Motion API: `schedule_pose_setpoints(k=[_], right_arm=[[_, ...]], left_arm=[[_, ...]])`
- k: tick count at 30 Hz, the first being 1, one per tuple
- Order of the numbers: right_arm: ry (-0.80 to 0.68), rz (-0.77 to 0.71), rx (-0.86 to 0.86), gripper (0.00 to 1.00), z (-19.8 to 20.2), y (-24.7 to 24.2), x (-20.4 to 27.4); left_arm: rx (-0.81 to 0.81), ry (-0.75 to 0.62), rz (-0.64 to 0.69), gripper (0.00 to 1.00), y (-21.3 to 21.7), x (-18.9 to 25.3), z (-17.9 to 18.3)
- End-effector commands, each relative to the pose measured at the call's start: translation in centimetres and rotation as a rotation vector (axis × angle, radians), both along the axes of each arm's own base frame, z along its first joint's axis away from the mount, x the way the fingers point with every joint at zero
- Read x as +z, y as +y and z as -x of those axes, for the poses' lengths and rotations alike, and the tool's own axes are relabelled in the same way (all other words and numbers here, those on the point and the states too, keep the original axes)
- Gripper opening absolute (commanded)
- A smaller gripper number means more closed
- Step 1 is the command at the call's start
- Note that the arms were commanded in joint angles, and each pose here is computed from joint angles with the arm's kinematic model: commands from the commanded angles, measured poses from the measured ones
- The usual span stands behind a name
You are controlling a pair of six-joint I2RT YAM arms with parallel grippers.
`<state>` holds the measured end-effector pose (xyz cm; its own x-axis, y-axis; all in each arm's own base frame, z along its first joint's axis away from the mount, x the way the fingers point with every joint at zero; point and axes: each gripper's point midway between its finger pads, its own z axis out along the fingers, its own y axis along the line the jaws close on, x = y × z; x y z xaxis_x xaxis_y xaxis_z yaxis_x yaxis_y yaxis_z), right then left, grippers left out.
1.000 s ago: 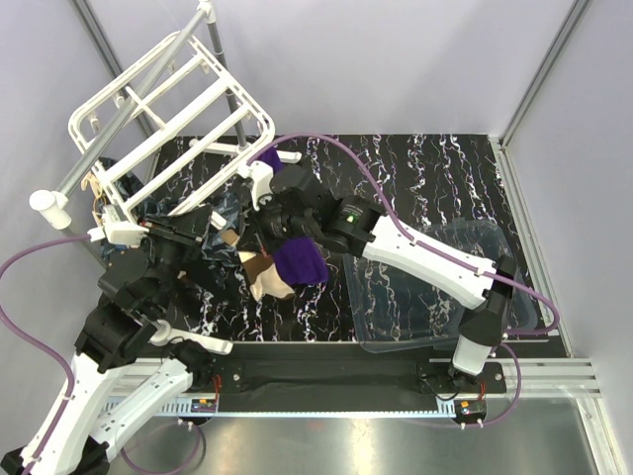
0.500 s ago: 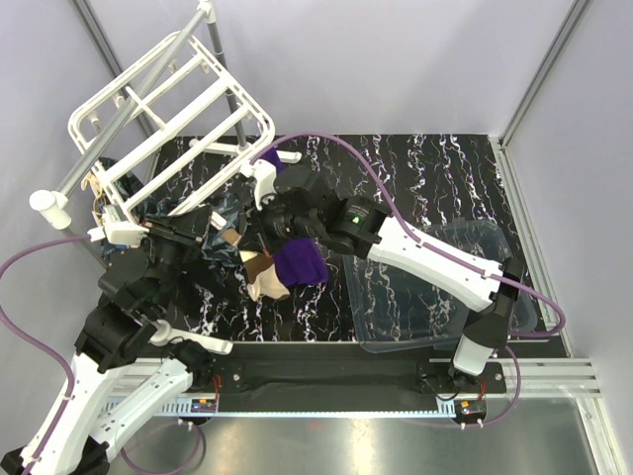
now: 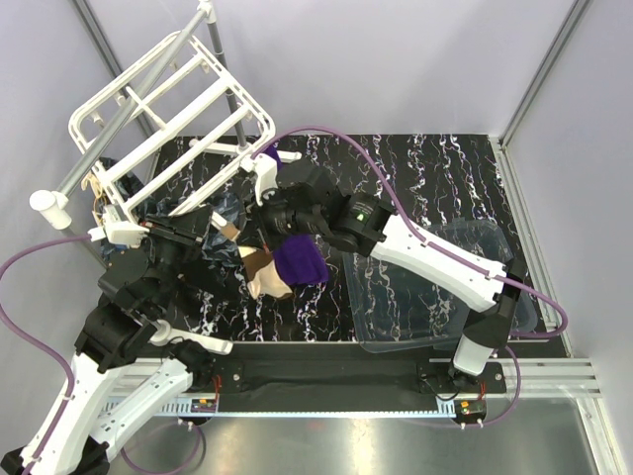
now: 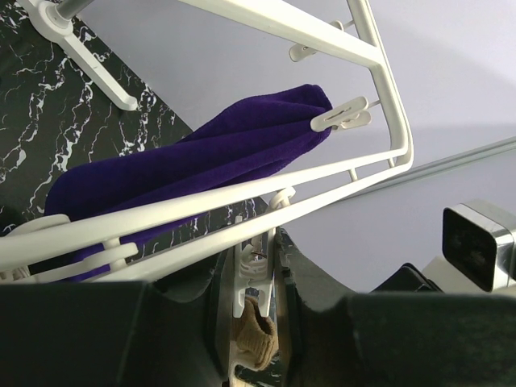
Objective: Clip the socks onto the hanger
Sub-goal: Clamp the sock onto the hanger.
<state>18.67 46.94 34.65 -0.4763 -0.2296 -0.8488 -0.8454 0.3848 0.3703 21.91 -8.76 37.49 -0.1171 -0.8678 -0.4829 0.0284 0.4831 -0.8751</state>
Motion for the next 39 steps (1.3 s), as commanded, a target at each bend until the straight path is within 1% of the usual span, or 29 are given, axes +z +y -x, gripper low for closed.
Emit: schedule_pose_setpoints(k=[1,9,26,27,29,30,31,33,35,37,38,39], right_arm=[[-0.053,-0.05,0.001,0.0,-0.1,0.4,2.4],[-0.045,-0.047,0.013,0.0,-0.2,1.3,2.0],[-0.083,-0.048,0.027,0.0,-0.9,2.5,3.3],[-0.082,-0.048,0.024,0.0,-1.0,2.4,3.3],[-0.079,-0.047,0.025,0.0,-1.0,2.4,3.2],[-0.076,-0.047,0.029,0.0,-0.8,2.5,3.1],[-0.08,-0.051,0.029,0.0,-0.9,2.6,3.2],[-0.083,-0.048,0.028,0.0,-1.0,2.7,3.0],[-0.083,-0.05,0.027,0.0,-1.1,2.8,3.1],[-0.079,-0.045,0.032,0.03,-1.1,3.0,2.8],[-0.076,-0.044,0.029,0.05,-1.1,3.0,2.8],[-0.075,-0.04,0.023,0.08,-1.2,3.0,2.6]], left_arm=[[-0.064,-0.023,0.021,0.0,-0.9,1.2,0.7],[-0.075,-0.031,0.029,0.0,-1.1,1.5,0.8],[-0.09,-0.04,0.036,0.0,-1.3,1.5,1.0],[-0.092,-0.045,0.037,0.06,-1.3,1.6,1.0],[-0.09,-0.048,0.037,0.23,-1.2,1.6,1.1],[-0.093,-0.047,0.038,0.42,-1.3,1.4,1.1],[-0.092,-0.049,0.041,0.48,-1.2,1.5,1.1],[-0.09,-0.045,0.042,0.55,-1.2,1.3,1.1],[-0.087,-0.045,0.04,0.64,-1.2,1.2,1.1],[-0.081,-0.038,0.036,0.7,-1.0,1.1,1.2],[-0.078,-0.036,0.035,0.75,-0.9,1.1,1.2],[-0.075,-0.034,0.033,0.77,-0.8,1.0,1.3]])
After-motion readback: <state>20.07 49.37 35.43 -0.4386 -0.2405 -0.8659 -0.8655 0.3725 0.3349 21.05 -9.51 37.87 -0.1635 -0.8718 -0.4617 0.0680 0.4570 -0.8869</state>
